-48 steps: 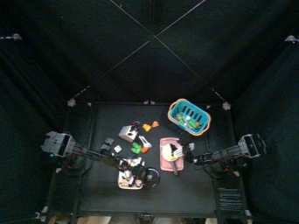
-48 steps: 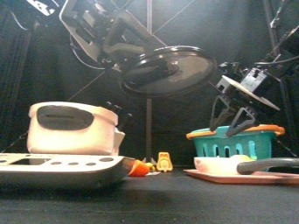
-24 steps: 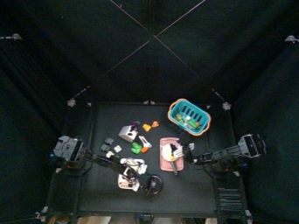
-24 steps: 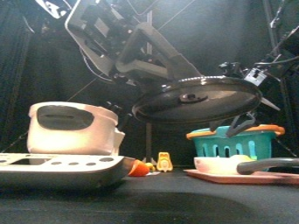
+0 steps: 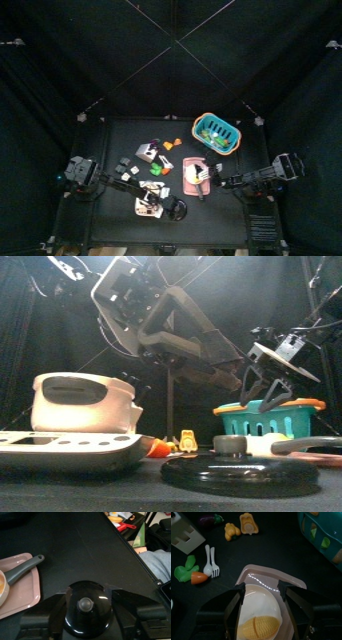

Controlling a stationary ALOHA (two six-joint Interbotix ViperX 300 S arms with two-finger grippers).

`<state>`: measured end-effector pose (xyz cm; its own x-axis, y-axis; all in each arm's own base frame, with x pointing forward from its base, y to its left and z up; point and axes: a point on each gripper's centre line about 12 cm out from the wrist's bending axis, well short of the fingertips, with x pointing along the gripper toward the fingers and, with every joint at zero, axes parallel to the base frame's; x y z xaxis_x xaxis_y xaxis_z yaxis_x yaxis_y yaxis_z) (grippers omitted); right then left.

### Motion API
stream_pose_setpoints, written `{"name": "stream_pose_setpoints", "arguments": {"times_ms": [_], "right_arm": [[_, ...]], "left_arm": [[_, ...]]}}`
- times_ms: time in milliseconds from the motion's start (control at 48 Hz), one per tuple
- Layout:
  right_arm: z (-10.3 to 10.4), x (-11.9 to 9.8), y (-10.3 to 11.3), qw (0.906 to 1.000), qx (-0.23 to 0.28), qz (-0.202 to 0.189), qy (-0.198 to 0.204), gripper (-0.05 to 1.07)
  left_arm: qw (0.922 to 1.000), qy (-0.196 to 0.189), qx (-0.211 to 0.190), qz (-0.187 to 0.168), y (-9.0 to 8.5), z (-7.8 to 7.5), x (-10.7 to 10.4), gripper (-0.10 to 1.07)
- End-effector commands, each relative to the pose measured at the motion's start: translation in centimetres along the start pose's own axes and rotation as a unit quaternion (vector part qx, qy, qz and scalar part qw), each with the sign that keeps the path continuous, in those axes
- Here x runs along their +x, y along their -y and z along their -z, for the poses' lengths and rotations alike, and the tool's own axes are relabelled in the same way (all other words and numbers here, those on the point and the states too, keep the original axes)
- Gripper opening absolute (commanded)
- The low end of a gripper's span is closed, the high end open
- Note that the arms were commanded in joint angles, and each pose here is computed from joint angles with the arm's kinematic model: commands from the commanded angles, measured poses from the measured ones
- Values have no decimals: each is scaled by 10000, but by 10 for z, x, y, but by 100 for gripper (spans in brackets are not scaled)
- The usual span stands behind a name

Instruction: Place pot lid to right of stove

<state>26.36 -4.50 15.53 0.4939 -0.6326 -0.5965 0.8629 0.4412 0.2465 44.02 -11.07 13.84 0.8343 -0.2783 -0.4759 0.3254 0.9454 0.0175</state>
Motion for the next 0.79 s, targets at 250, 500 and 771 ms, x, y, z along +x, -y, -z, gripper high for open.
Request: {"name": "stream_pose_setpoints", "arguments": {"times_ms": [250,500,771], "right_arm": [[-8,-3,-4,9999,126,-79,84,89],[-8,-3,-4,9999,126,-79,84,89],[-10,-4,-8,9997,181,-112,89,89]], "left_arm": [[9994,311,-86,-77,-6,-21,-3,103],[9994,325,-71,-71,-6,-22,-4,103],[9992,377,-19,-95,-6,-30,-15,103]]}}
